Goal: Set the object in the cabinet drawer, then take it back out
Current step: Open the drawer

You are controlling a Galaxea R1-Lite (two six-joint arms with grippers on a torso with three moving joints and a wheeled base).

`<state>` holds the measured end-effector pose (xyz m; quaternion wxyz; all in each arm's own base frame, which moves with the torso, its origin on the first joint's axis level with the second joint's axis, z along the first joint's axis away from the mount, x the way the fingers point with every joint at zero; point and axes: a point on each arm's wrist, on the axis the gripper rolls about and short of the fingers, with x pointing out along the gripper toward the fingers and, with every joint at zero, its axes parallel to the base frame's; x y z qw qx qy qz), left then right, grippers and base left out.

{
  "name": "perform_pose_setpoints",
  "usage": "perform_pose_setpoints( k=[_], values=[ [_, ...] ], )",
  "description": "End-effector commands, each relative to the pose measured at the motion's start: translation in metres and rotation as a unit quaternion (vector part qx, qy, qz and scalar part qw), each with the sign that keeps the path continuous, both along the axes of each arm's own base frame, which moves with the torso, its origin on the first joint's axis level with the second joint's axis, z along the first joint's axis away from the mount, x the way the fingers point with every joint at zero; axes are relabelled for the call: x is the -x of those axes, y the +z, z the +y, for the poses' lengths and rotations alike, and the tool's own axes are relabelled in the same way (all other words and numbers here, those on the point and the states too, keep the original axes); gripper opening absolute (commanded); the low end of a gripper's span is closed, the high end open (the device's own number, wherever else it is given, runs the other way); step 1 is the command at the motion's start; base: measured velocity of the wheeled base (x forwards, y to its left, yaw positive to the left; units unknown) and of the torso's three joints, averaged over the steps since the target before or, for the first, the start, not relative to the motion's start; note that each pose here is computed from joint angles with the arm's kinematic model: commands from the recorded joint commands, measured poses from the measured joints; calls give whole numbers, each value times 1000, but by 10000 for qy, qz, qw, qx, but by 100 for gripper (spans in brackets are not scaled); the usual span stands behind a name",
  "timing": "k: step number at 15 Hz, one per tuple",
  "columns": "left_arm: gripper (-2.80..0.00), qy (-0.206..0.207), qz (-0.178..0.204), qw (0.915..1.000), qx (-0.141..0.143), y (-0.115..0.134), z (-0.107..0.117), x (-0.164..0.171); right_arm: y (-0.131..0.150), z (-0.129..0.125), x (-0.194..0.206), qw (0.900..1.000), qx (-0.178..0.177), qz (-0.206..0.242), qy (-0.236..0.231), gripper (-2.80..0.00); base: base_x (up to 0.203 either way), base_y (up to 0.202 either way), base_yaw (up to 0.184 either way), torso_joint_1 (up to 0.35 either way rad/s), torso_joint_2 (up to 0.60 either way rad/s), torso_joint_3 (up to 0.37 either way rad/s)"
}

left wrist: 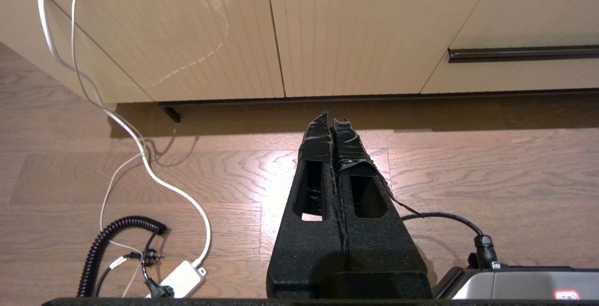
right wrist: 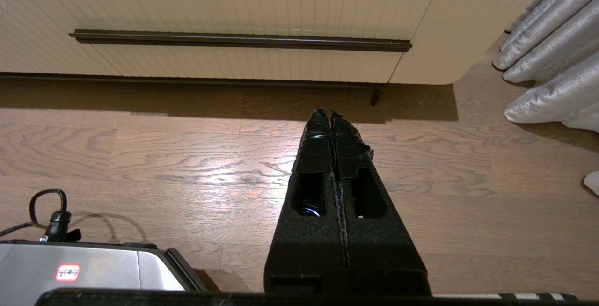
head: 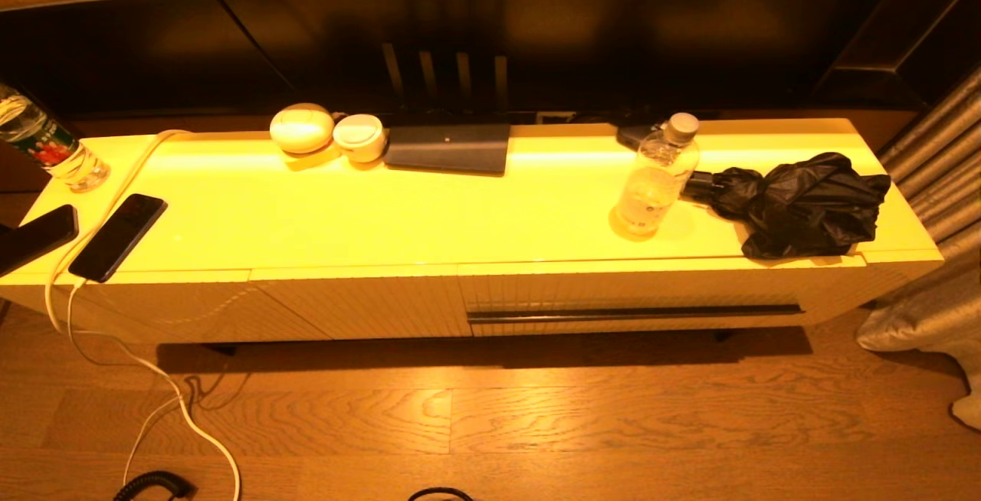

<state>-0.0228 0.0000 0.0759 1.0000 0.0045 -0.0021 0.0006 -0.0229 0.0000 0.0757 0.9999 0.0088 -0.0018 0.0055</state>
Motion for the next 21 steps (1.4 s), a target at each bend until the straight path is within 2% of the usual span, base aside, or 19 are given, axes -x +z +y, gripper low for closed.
perform_pose_setpoints(
  k=[1,18,21],
  values=[
    [-280,1,9,10000,-1,0,0,0,0,0,0,10000,-4,2,6,-280,0,0,0,0,0,0],
    [-280,1,6,10000,-1,0,0,0,0,0,0,10000,54,-2,-18,-280,0,0,0,0,0,0],
    [-280,1,6,10000,-1,0,0,0,12,0,5,9999,98,49,-78,-280,0,0,0,0,0,0]
  ],
)
